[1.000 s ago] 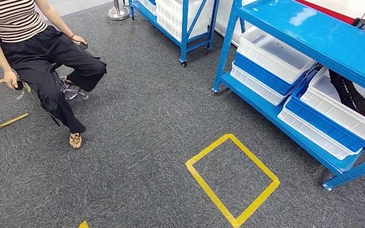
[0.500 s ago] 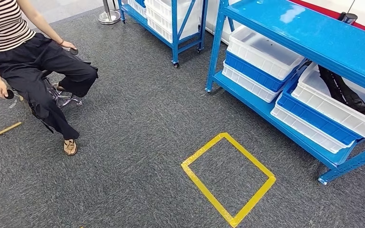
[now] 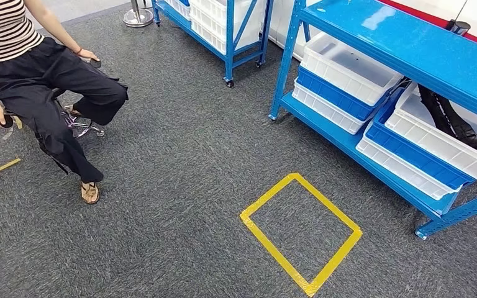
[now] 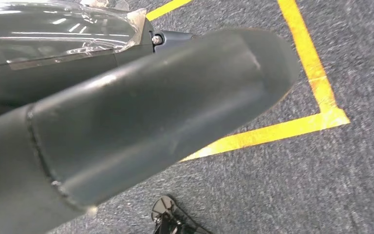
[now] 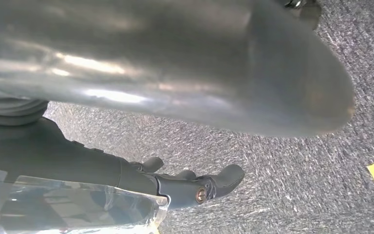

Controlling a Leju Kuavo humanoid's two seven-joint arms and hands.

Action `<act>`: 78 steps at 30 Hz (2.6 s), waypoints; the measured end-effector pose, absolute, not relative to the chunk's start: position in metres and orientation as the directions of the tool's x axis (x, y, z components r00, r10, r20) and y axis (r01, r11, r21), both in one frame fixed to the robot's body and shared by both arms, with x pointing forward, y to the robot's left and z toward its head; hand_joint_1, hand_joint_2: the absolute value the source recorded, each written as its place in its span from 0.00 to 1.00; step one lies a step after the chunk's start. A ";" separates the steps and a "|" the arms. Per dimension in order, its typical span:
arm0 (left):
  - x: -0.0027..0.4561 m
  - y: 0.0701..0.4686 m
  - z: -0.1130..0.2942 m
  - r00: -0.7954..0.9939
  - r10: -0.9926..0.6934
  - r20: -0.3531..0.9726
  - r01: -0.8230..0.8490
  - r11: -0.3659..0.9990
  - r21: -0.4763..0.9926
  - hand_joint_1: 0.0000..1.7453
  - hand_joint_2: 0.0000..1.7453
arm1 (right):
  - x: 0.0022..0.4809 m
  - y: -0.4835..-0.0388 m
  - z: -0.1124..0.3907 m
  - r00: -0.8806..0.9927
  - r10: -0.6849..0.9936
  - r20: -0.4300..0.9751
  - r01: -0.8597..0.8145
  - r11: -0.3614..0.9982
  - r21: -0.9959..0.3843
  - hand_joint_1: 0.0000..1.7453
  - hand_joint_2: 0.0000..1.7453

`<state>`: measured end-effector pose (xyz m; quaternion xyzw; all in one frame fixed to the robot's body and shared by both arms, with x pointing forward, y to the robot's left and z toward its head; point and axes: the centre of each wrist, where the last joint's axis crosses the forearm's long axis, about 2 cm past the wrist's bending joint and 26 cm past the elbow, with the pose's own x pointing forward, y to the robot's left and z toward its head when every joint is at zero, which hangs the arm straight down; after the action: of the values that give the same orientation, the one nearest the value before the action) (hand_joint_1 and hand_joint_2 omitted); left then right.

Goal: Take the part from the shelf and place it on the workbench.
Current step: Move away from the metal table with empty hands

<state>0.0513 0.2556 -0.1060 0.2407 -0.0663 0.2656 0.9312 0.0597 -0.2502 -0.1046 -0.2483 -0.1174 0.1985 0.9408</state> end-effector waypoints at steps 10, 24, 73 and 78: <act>0.052 0.253 -0.106 0.851 0.456 0.260 -0.524 0.754 0.395 0.00 0.00 | 0.060 -0.253 -0.105 0.895 0.429 0.122 -0.311 0.796 -0.520 0.00 0.00; 0.051 0.259 -0.107 0.855 0.442 0.273 -0.518 0.761 0.390 0.00 0.00 | 0.059 -0.251 -0.105 0.899 0.420 0.123 -0.303 0.800 -0.518 0.00 0.00; 0.048 0.259 -0.107 0.865 0.433 0.252 -0.501 0.768 0.399 0.00 0.00 | 0.054 -0.252 -0.105 0.898 0.424 0.115 -0.311 0.798 -0.516 0.00 0.00; 0.049 0.260 -0.107 0.866 0.431 0.254 -0.500 0.768 0.400 0.00 0.00 | 0.055 -0.251 -0.105 0.905 0.409 0.117 -0.300 0.809 -0.506 0.00 0.00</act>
<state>0.0488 0.2598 -0.1069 0.2327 -0.0737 0.2482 0.9374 0.0550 -0.2511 -0.1054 -0.2459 -0.1108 0.1877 0.9445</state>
